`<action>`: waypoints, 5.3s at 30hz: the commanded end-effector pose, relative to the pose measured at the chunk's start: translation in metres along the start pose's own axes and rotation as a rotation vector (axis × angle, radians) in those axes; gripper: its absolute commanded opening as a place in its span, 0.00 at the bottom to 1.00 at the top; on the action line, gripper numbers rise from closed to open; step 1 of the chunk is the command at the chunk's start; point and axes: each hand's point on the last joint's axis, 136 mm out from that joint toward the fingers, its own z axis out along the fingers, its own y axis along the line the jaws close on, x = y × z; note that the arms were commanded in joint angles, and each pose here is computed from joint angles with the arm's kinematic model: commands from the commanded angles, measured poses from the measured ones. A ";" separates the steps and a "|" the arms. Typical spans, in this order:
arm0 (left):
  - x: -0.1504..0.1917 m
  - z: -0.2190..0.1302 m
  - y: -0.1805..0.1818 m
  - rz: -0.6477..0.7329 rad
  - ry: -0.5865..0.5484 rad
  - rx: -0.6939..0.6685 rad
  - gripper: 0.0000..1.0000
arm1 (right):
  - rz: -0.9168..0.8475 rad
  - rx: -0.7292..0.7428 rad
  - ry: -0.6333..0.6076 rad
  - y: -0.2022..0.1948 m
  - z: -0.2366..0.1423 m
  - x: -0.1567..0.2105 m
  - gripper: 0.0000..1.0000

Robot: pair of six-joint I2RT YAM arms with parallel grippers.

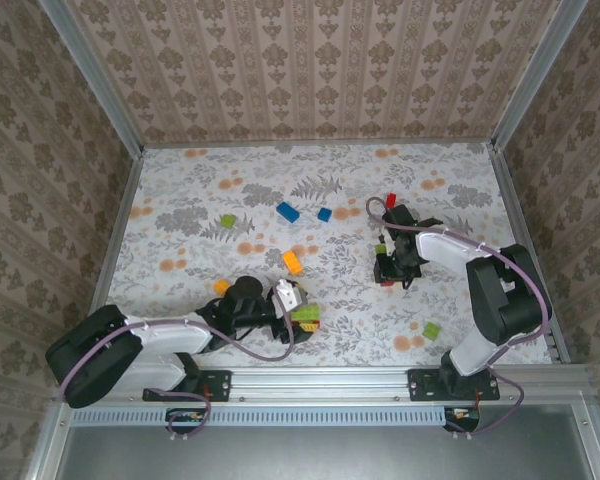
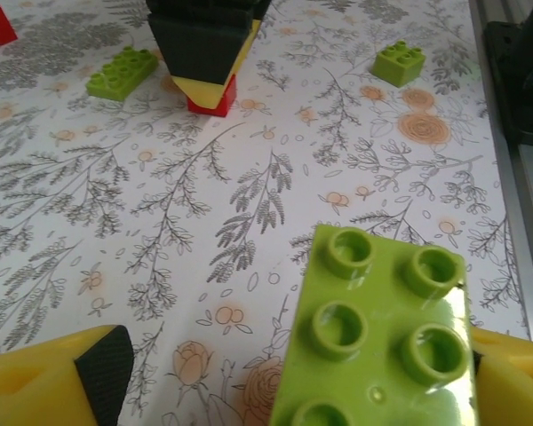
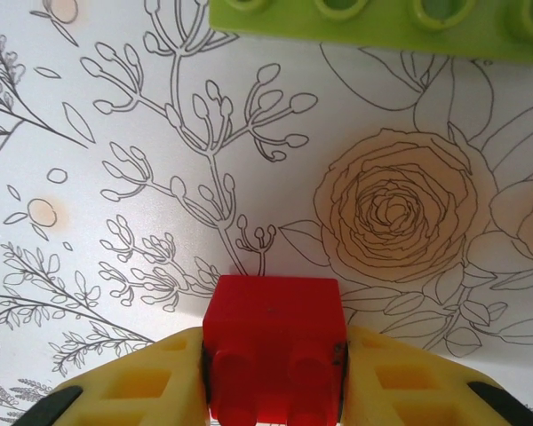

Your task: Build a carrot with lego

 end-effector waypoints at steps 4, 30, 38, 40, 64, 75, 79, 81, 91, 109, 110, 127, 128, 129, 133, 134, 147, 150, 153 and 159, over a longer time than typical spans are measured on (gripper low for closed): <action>-0.013 -0.002 -0.007 0.030 -0.051 0.047 0.77 | -0.019 -0.009 0.060 0.003 0.008 0.011 0.35; 0.003 -0.005 -0.013 0.017 -0.056 0.044 0.54 | -0.023 0.022 0.084 0.002 0.010 0.015 0.32; 0.000 -0.005 -0.017 0.024 -0.065 0.065 0.56 | -0.030 0.028 0.090 0.003 0.012 0.015 0.32; -0.001 -0.006 -0.017 0.028 -0.067 0.068 0.55 | -0.030 0.029 0.091 0.002 0.011 0.016 0.32; 0.002 -0.003 -0.025 0.053 -0.043 0.095 0.29 | -0.028 0.061 0.109 0.004 0.007 0.020 0.30; 0.008 0.003 -0.022 0.084 -0.003 0.056 0.27 | -0.031 0.007 0.103 0.045 -0.051 0.032 0.24; 0.011 0.007 -0.021 0.084 0.017 0.057 0.27 | -0.035 -0.042 0.091 0.076 -0.068 0.041 0.24; 0.012 0.008 -0.021 0.085 0.020 0.056 0.27 | -0.042 -0.066 0.092 0.092 -0.074 0.047 0.24; 0.012 0.008 -0.019 0.091 0.022 0.042 0.27 | -0.063 -0.099 0.095 0.142 -0.107 0.077 0.24; 0.013 0.009 -0.019 0.098 0.030 0.035 0.27 | -0.088 -0.126 0.086 0.182 -0.117 0.088 0.25; 0.013 0.009 -0.018 0.097 0.030 0.033 0.27 | -0.084 -0.124 0.088 0.182 -0.116 0.088 0.25; 0.015 0.011 -0.018 0.109 0.041 0.022 0.27 | -0.055 -0.052 0.057 0.182 -0.104 0.090 0.24; 0.015 0.011 -0.018 0.110 0.039 0.022 0.27 | -0.055 -0.052 0.058 0.182 -0.103 0.091 0.24; 0.015 0.011 -0.018 0.109 0.040 0.023 0.27 | -0.055 -0.049 0.058 0.181 -0.102 0.091 0.24; 0.015 0.011 -0.018 0.112 0.039 0.021 0.27 | -0.051 -0.042 0.050 0.180 -0.100 0.090 0.24; 0.014 0.011 -0.018 0.113 0.038 0.020 0.27 | -0.050 -0.044 0.051 0.180 -0.099 0.090 0.24; 0.015 0.012 -0.018 0.114 0.043 0.020 0.26 | -0.054 -0.047 0.086 0.181 -0.084 0.096 0.25; 0.016 0.012 -0.018 0.114 0.045 0.020 0.26 | -0.054 -0.048 0.089 0.181 -0.081 0.096 0.25; 0.016 0.012 -0.018 0.114 0.046 0.018 0.26 | -0.058 -0.044 0.091 0.180 -0.080 0.096 0.25; 0.017 0.012 -0.018 0.114 0.049 0.017 0.26 | -0.063 -0.038 0.103 0.180 -0.076 0.098 0.25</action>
